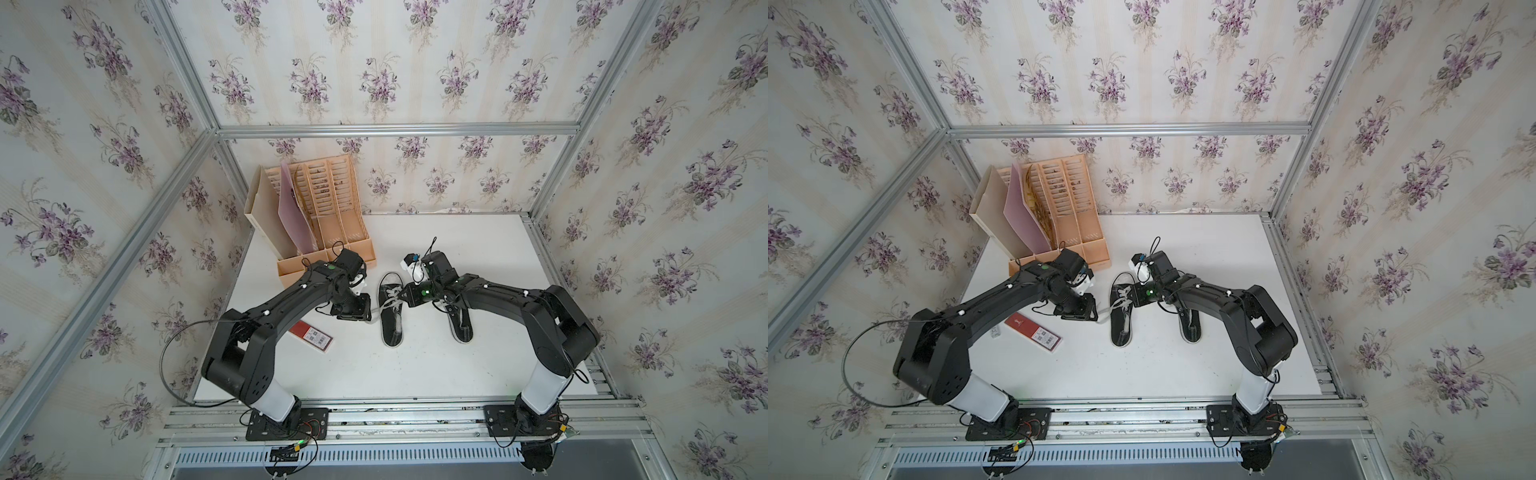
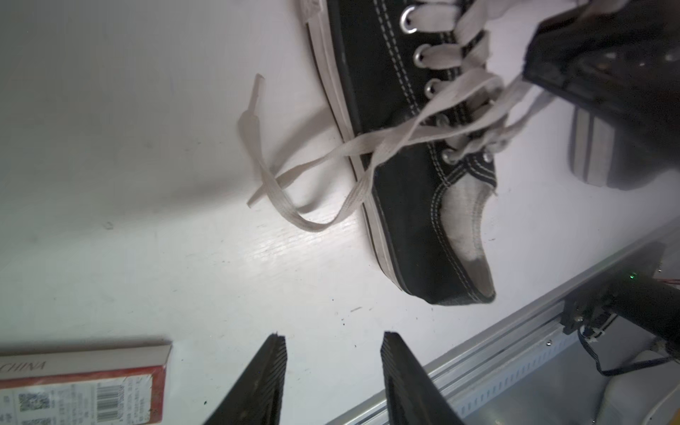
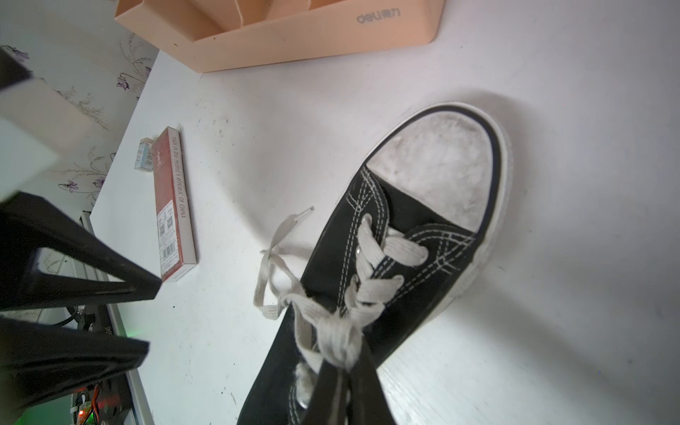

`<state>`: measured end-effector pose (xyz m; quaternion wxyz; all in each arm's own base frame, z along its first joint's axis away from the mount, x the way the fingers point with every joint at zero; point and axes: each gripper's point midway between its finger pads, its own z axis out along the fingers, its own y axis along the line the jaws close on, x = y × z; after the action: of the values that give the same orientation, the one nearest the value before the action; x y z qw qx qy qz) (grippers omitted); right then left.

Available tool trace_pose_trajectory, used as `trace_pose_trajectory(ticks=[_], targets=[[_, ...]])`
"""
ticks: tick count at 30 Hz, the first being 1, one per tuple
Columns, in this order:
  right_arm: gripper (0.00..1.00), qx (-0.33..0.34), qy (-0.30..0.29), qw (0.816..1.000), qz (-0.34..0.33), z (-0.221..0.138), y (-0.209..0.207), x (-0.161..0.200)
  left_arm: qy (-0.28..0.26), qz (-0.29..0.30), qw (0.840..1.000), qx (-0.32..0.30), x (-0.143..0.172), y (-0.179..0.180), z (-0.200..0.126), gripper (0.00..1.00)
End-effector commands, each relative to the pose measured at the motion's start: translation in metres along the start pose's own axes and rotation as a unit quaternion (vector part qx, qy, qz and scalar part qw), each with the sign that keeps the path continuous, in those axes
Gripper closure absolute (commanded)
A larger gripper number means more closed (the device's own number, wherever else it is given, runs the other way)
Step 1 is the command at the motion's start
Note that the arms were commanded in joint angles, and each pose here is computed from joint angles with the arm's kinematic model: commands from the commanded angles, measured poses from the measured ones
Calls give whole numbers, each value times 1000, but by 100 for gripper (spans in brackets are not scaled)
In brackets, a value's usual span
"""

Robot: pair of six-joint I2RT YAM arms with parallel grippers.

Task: Tie the shoes
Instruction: Wrap the shoelace around the shoelace.

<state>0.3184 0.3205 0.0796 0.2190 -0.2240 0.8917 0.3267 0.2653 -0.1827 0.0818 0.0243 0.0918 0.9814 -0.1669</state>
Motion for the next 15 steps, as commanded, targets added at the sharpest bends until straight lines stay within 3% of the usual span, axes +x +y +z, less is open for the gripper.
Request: trace_pose_trajectory(ticks=[1,7,15], targets=[[100,7,-2,1000,-6,-3,-1,-1,-9,-7,1000,-13,-14,5,10,52],[100,4,-6,1000,-7,-4,1,-3,-25,-13,998,-63,-38,22,19,53],[100,6,-3,1000,-8,-2,-1,0,-16,-12,997,-77,-57,29,38,59]])
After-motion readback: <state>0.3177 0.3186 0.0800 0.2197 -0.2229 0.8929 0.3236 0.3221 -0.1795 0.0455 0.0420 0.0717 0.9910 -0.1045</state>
